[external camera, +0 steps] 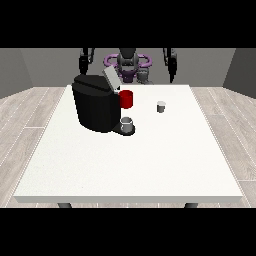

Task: Insert the coffee pod into the coffee machine and close the lid

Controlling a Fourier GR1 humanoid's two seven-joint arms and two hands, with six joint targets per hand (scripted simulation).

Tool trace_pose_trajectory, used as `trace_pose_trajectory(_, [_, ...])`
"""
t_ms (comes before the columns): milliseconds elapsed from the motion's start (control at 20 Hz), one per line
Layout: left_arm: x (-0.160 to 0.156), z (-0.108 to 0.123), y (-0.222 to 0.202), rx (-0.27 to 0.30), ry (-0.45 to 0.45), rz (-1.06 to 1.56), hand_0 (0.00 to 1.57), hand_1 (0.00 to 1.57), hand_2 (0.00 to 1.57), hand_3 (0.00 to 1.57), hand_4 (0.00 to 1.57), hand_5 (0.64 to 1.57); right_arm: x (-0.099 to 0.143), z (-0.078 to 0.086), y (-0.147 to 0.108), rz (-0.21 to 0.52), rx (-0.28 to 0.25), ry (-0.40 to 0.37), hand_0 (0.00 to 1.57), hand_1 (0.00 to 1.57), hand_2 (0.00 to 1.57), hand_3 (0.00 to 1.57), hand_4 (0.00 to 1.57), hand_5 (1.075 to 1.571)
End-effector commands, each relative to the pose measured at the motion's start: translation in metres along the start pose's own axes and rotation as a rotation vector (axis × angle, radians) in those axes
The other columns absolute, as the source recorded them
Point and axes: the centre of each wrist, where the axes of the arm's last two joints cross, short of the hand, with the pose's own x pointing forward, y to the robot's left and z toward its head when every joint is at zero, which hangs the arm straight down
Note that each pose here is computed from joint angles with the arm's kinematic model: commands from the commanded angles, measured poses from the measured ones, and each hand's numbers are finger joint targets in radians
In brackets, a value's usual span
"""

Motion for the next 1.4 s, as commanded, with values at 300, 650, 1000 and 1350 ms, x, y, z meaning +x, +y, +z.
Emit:
trace_pose_trajectory(300, [0.017, -0.003, 0.02, -0.22, -0.135, -0.254, 0.0, 0.0, 0.0, 0.0, 0.0, 1.571, -0.013, 0.001, -0.027, 0.169, -0.186, 0.021, 0.0, 0.0, 0.0, 0.0, 0.0, 1.571])
trace_pose_trajectory(650, [0.033, -0.049, 0.051, -0.161, -0.081, -0.438, 0.0, 0.0, 0.0, 0.0, 0.0, 1.571, 0.031, -0.032, 0.009, 0.17, -0.164, -0.053, 0.0, 0.0, 0.0, 0.0, 0.0, 1.571])
trace_pose_trajectory(1000, [0.047, -0.08, 0.081, -0.171, -0.027, -0.582, 0.0, 0.0, 0.0, 0.0, 0.0, 1.571, 0.016, -0.031, 0.029, 0.16, -0.095, -0.125, 0.0, 0.0, 0.0, 0.0, 0.0, 1.571])
trace_pose_trajectory(1350, [0.034, -0.102, 0.091, -0.185, 0.019, -0.646, 0.0, 0.0, 0.0, 0.0, 0.0, 1.571, 0.023, -0.042, 0.033, 0.161, -0.092, -0.127, 0.0, 0.0, 0.0, 0.0, 0.0, 1.571])
